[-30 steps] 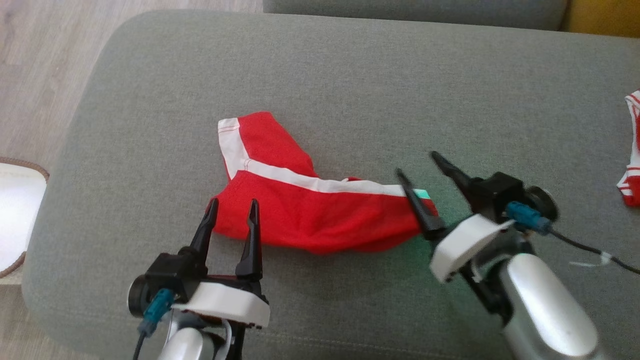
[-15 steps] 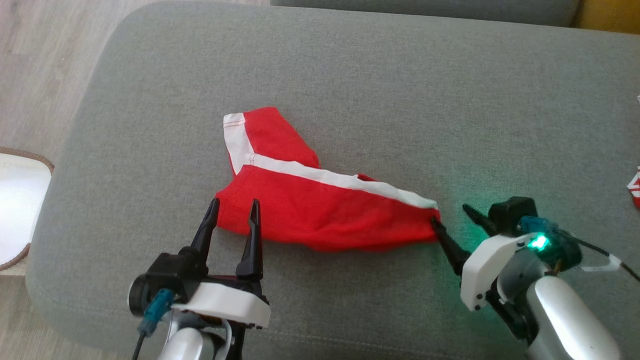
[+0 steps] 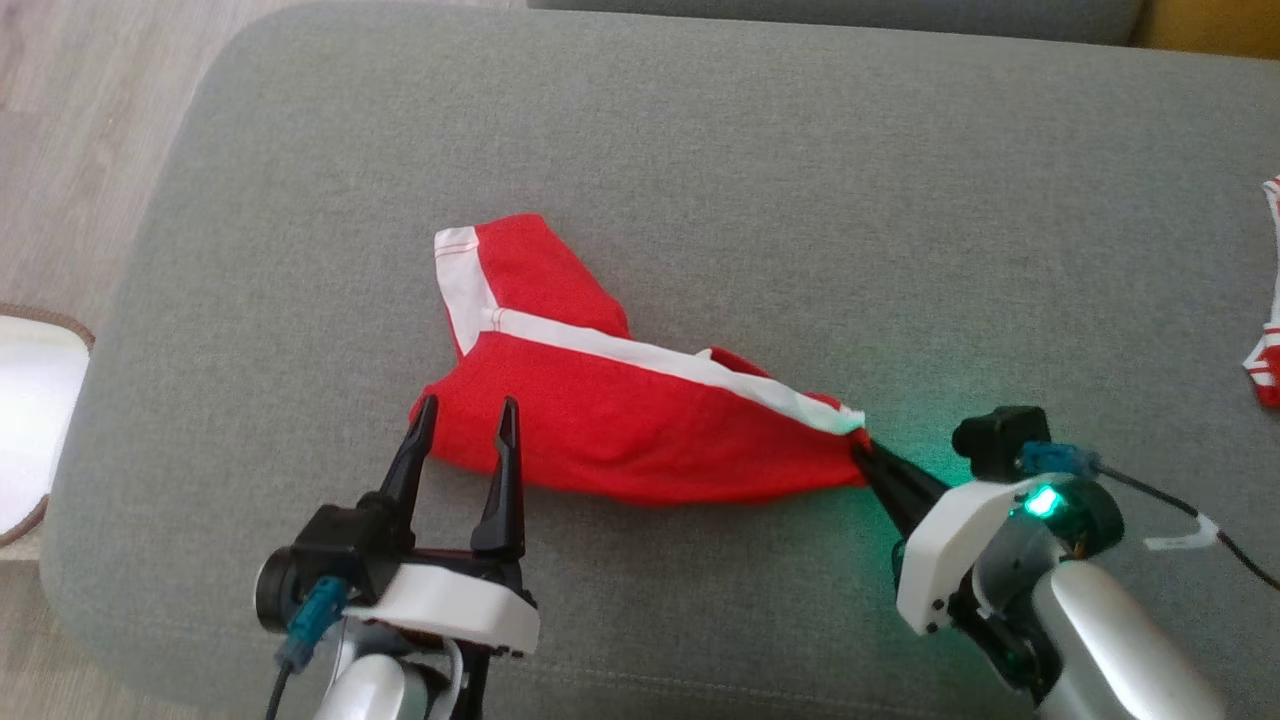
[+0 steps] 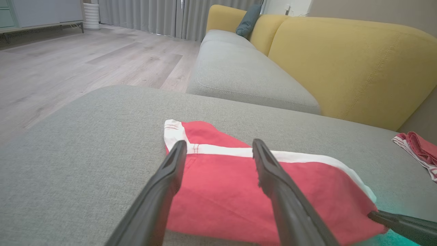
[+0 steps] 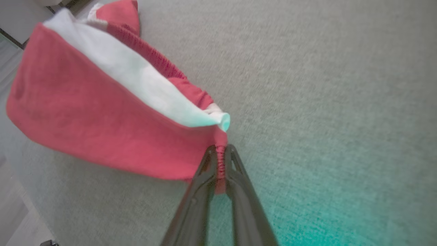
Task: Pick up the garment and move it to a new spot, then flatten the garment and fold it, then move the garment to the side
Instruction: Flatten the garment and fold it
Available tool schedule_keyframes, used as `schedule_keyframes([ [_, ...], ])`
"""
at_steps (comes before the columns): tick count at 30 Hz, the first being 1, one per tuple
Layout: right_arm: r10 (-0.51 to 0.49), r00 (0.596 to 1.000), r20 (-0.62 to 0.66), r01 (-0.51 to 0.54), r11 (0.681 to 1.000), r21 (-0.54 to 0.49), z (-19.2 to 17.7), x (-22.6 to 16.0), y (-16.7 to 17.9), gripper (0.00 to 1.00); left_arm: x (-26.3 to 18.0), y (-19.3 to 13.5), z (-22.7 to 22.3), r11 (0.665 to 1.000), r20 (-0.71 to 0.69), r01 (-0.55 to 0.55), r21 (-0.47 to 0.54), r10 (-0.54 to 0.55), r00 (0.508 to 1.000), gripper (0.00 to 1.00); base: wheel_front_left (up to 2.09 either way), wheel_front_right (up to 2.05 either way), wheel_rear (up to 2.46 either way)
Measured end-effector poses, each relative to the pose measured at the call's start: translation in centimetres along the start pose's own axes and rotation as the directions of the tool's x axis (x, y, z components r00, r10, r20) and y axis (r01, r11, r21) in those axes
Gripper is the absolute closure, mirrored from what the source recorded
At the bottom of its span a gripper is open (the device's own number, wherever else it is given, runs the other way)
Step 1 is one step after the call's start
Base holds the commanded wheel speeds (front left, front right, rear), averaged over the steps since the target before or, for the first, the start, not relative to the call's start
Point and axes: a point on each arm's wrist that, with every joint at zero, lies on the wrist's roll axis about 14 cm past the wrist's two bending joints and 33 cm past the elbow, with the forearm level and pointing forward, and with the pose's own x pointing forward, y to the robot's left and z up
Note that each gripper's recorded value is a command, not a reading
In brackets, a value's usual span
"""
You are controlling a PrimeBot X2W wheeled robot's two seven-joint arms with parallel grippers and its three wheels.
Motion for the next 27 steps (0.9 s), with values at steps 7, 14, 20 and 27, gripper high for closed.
schedule_keyframes([
  [7, -0.12, 0.976, 0.181, 0.136, 0.988, -0.075, 3.9, -1.3, -3.7, 1.0, 0.1, -0.7, 0.4, 1.0, 0.014, 0.022, -0.001, -0.022, 1.0, 0.0, 0.0, 0.0, 0.0],
  [14, -0.335, 0.861, 0.383, 0.412, 0.9, -0.14, 7.9, -5.8, -9.7, 1.0, 0.2, -1.7, 0.6, 0.998, 0.021, 0.057, 0.001, -0.057, 0.998, 0.0, 0.0, 0.0, 0.0],
  [20, -0.397, 0.855, 0.335, 0.47, 0.866, -0.173, 3.5, -6.9, -8.8, 1.0, 0.2, -2.3, 0.4, 0.997, 0.017, 0.074, 0.001, -0.074, 0.997, 0.0, 0.0, 0.0, 0.0],
  [27, -0.402, 0.871, 0.282, 0.463, 0.864, -0.199, 0.1, -7.5, -7.5, 1.0, 0.0, -2.7, 0.2, 0.996, 0.01, 0.09, -0.004, -0.09, 0.996, 0.0, 0.0, 0.0, 0.0],
])
